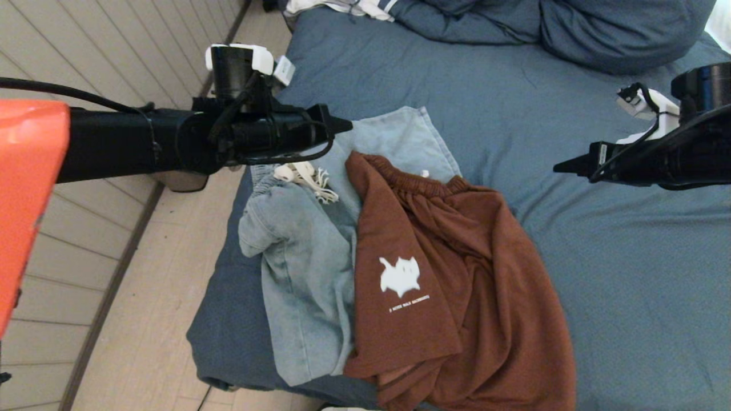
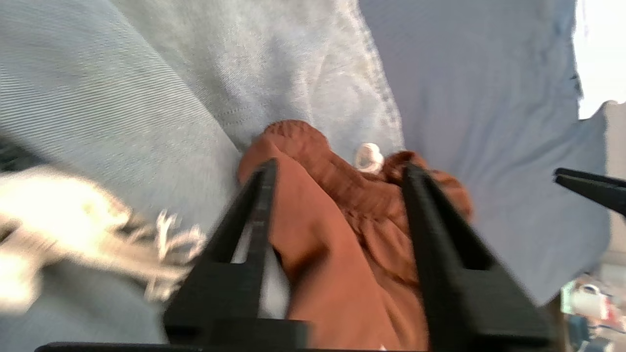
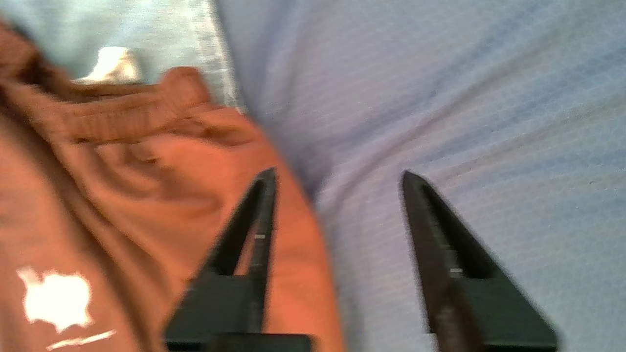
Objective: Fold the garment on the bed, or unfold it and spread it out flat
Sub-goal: Unford the brown shorts, then fold the brown shorts
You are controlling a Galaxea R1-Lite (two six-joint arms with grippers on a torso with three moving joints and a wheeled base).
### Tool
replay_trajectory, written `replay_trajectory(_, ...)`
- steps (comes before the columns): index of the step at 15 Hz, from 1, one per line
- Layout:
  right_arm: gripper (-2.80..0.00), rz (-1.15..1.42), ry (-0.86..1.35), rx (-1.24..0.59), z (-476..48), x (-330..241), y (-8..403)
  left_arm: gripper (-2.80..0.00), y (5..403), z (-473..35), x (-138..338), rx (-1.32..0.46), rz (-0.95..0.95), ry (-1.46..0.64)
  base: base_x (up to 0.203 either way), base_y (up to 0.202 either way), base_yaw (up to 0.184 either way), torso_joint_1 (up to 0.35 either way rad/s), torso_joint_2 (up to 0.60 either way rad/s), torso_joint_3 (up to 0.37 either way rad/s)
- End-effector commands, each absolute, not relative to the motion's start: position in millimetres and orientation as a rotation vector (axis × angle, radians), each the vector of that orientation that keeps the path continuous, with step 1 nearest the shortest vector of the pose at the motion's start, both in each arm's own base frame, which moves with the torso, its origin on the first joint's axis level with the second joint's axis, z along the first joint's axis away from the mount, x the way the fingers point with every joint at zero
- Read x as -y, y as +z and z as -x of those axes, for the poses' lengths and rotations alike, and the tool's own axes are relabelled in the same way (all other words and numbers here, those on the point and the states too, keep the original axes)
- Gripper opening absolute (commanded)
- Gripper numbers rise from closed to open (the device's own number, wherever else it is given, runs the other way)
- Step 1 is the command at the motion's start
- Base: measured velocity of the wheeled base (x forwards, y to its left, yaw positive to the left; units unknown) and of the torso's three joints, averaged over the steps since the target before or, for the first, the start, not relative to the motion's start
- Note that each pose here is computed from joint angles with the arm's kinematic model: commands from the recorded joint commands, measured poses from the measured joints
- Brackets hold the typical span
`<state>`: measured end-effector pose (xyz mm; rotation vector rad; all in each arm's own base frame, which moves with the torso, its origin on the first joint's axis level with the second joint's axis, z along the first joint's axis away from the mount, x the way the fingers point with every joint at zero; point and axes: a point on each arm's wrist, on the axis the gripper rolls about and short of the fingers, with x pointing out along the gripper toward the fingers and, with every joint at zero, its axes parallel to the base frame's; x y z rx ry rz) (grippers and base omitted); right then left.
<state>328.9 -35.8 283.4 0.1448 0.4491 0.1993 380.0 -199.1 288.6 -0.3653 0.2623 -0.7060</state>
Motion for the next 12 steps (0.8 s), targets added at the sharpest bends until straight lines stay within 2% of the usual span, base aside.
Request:
replay_trajectory(1, -2.8, -0.142, 0.21, -0.406, -298, 29, 301, -2.8, 319, -343, 180, -0.219, 0.372, -0.72, 0.0, 0.0, 0.0, 0.0, 0.0, 0.0)
replay_trajectory(4, -2.8, -0.149, 0.222, -0.345, -242, 19, 318, -2.8, 328, -293, 142, -0.229, 0.365, -0.682, 0.0, 0.0, 0.0, 0.0, 0.0, 0.0)
replay_trajectory(9, -2.8, -0.151, 0.238, -0.28, -144, 6, 329, -2.8, 338, -195, 54, -0.158, 0.326, -0.5, 0.0, 0.0, 0.0, 0.0, 0.0, 0.0)
replay_trajectory(12, -2.8, -0.147, 0.262, -0.273, -61, -3, 330, -2.8, 344, -104, 23, -0.097, 0.294, -0.438, 0.0, 0.0, 0.0, 0.0, 0.0, 0.0)
